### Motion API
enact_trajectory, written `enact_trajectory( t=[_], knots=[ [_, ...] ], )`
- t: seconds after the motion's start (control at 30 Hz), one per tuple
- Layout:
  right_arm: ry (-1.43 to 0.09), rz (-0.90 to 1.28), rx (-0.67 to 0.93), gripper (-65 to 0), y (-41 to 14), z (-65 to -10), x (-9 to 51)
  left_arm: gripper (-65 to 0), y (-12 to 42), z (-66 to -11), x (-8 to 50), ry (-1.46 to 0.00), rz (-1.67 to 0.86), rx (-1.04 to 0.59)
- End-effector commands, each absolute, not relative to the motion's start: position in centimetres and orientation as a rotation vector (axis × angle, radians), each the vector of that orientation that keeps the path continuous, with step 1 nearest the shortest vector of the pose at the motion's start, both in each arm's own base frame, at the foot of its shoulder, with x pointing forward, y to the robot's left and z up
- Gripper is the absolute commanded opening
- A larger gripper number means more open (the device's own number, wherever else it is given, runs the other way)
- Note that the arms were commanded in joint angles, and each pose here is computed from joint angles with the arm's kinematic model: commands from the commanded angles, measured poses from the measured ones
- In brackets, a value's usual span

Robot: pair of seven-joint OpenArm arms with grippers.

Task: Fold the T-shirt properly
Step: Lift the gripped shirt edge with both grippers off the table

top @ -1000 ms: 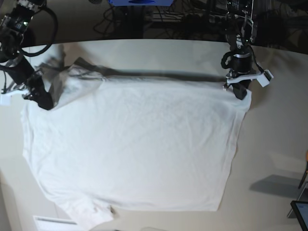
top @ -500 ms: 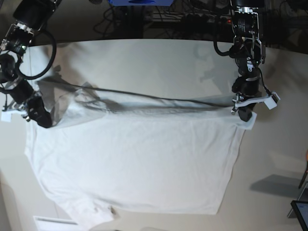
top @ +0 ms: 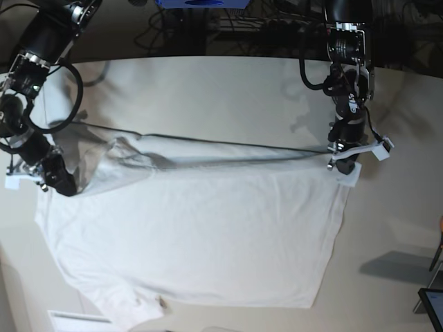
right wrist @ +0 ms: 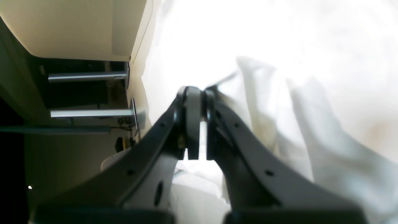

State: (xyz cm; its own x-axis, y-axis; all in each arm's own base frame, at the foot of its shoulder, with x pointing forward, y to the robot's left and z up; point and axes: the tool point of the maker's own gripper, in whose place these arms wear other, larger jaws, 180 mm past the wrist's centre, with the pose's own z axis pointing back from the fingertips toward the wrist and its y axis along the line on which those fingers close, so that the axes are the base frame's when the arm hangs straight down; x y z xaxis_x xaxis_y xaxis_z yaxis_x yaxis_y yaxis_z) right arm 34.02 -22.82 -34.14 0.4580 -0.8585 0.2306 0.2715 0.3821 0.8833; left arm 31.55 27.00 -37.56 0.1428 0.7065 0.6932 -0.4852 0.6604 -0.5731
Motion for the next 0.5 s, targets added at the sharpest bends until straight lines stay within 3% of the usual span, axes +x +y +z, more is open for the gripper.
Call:
enact_trajectory(
  t=[0.0,0.47],
  knots=[
    [-0.855,-0.803,0.912,-64.9,-23.5,-32.1,35.3,-65.0,27.7,-35.4,33.0,-1.218,0.859,-0.234],
    [-0.855,-0.796,0.875,-64.9,-23.9,-32.3,35.6,-65.0,27.3,-35.9,36.8,-1.213,0.912,-0.266]
  ],
)
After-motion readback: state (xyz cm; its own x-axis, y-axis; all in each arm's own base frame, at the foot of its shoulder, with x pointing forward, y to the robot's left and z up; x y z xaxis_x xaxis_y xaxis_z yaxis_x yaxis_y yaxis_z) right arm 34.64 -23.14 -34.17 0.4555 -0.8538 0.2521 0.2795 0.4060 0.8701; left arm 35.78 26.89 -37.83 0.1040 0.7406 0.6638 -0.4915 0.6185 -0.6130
